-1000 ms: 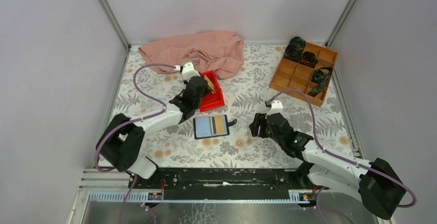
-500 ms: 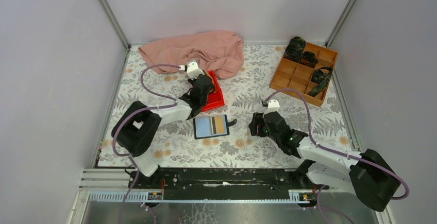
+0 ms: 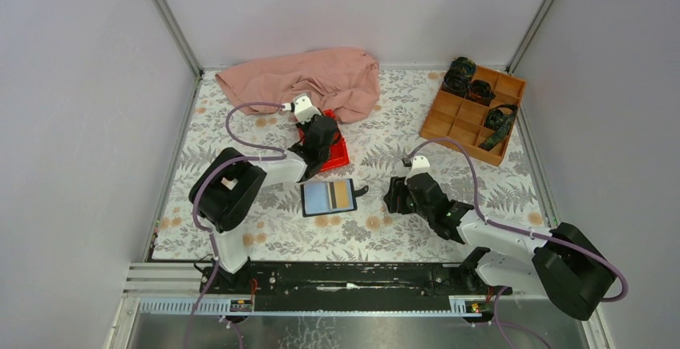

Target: Take the credit cards out of the card holder

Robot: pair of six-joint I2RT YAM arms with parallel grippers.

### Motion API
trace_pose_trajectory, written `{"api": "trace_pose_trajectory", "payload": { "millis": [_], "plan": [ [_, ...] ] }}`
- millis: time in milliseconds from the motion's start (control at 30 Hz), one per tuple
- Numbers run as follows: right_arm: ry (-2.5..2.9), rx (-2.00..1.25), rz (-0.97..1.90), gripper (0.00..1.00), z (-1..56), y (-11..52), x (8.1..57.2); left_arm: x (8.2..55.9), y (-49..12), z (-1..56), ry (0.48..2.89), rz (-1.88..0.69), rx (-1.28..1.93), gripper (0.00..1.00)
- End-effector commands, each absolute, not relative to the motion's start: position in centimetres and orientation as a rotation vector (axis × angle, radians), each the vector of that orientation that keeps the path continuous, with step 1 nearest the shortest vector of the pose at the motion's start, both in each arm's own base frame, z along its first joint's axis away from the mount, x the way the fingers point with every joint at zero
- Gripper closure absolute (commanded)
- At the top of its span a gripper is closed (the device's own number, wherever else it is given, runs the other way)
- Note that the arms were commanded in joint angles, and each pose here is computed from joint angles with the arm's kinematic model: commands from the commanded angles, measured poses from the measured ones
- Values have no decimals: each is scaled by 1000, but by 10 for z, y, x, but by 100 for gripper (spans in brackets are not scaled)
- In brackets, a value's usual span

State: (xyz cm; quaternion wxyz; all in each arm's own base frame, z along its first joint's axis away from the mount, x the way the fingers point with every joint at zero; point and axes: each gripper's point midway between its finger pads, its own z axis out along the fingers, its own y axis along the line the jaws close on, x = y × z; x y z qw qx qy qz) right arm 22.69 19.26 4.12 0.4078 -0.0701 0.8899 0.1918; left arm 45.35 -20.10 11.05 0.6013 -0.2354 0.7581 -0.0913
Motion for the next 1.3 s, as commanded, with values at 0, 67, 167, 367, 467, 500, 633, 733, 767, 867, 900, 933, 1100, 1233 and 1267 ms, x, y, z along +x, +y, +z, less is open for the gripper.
{"api": "trace_pose_trajectory", "payload": {
  "millis": [0, 67, 167, 367, 467, 500, 633, 733, 767, 867, 900, 933, 1100, 1233, 1267],
  "plan": [
    [2208, -193, 523, 41, 49, 202, 234, 466, -197, 132, 1662, -210, -601, 95],
    [2212, -198, 525, 42, 48, 202, 234, 466, -197, 130, 1669, -219, -604, 87],
    [2213, -203, 527, 42, 48, 203, 234, 466, -197, 125, 1682, -236, -612, 81],
    [2218, -208, 537, 42, 47, 204, 233, 468, -196, 118, 1710, -236, -612, 57],
    [2219, -213, 543, 43, 47, 205, 232, 465, -193, 120, 1710, -234, -611, 57],
    [2219, -214, 545, 43, 47, 206, 232, 463, -192, 123, 1707, -238, -610, 57],
    [2218, -215, 553, 43, 48, 206, 232, 455, -191, 148, 1678, -283, -584, 57],
    [2215, -216, 564, 43, 50, 208, 231, 446, -200, 171, 1684, -314, -485, 57],
    [2214, -219, 572, 46, 51, 209, 230, 440, -206, 174, 1704, -330, -436, 57],
    [2214, -259, 615, 83, 55, 216, 227, 414, -220, 174, 1759, -375, -313, 60],
    [2217, -281, 629, 96, 56, 219, 226, 400, -224, 175, 1765, -406, -287, 65],
    [2220, -306, 648, 99, 57, 223, 224, 387, -227, 170, 1784, -439, -258, 72],
    [2196, -432, 832, 100, 72, 254, 215, 318, -243, 119, 1940, -701, -159, 86],
    [2180, -441, 914, 78, 84, 275, 223, 275, -258, 98, 2016, -921, -79, 75],
    [2172, -447, 946, 72, 89, 282, 225, 267, -260, 95, 2026, -957, -59, 72]
  ]
}}
